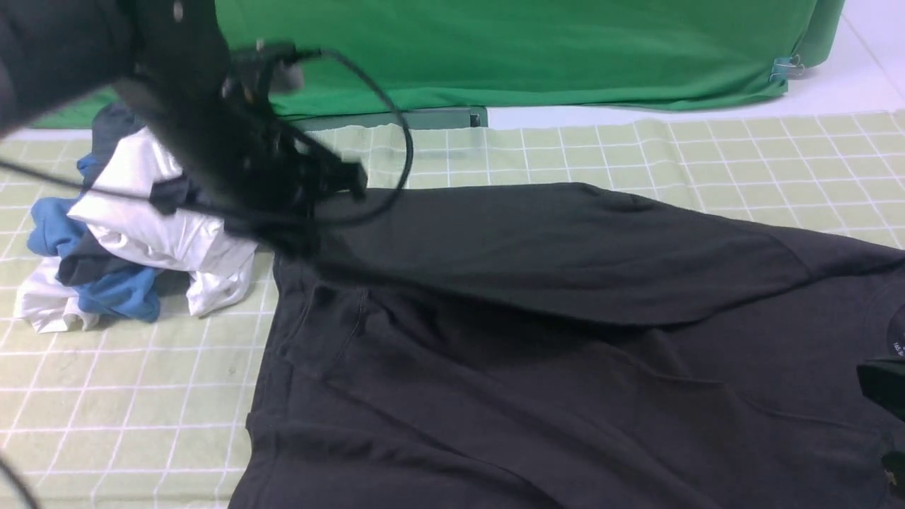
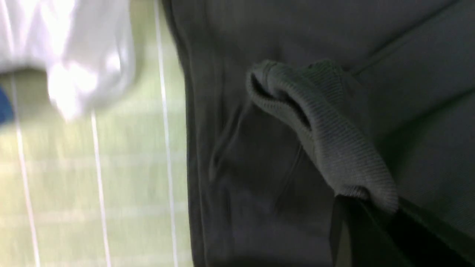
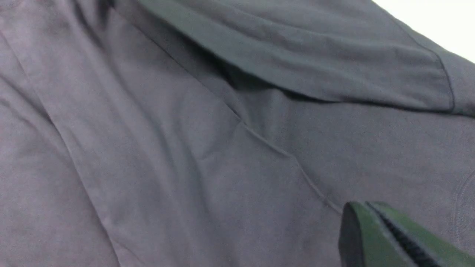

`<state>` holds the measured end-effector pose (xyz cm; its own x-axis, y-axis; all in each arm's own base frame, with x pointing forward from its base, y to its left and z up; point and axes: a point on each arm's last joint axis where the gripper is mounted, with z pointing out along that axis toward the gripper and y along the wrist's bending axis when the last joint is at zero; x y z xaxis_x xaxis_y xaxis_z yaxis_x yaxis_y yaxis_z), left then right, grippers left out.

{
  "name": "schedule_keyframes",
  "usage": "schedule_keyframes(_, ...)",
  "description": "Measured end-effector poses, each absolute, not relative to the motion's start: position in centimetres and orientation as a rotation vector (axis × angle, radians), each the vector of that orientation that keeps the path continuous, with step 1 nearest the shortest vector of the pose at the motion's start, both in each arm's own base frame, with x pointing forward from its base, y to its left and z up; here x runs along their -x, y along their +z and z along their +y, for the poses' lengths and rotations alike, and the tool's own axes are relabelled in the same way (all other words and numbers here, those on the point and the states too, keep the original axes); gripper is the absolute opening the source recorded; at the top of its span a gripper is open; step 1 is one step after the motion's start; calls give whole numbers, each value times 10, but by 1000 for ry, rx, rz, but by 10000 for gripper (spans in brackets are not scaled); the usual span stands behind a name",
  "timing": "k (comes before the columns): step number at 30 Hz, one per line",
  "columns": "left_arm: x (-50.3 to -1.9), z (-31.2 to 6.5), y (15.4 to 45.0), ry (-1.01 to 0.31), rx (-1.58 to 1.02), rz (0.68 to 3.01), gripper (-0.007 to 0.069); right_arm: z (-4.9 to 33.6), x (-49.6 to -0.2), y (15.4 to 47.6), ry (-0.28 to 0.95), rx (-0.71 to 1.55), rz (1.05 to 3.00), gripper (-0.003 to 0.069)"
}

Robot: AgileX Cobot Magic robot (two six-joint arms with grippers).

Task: Fold a long-sleeved shirt over a green coffee tablecloth.
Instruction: 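Fold the left side of the dark shirt inward over its body with the left gripper, then grasp the near edge of the shirt at its hem and shoulder corners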

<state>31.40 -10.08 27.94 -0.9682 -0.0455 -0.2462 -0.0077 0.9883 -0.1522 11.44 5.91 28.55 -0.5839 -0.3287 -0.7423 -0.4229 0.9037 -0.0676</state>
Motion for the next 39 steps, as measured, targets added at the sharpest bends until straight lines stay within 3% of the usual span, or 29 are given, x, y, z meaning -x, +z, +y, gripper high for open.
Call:
schedule_keyframes(11,-267,-114,234,-157,-5,3016,49,59,-114,286,145,537,2241,9)
schedule_keyframes(17,-260,-111,225,-128,-1,3071,66,59,-114,285,144,538,2242,17)
schedule_keyframes(20,-260,-111,226,-129,-3,3063,116,59,-114,285,144,538,2243,17)
schedule_keyframes(26,-259,-111,226,-121,-45,3064,384,59,-114,284,141,540,2247,28)
schedule_keyframes(29,-253,-108,226,-67,-88,3131,465,59,-114,284,141,540,2247,32)
schedule_keyframes(33,-238,-99,220,21,-113,3221,507,59,-114,284,141,540,2247,34)
schedule_keyframes(39,-204,-91,202,-47,-56,3271,506,59,-114,284,141,540,2247,37)
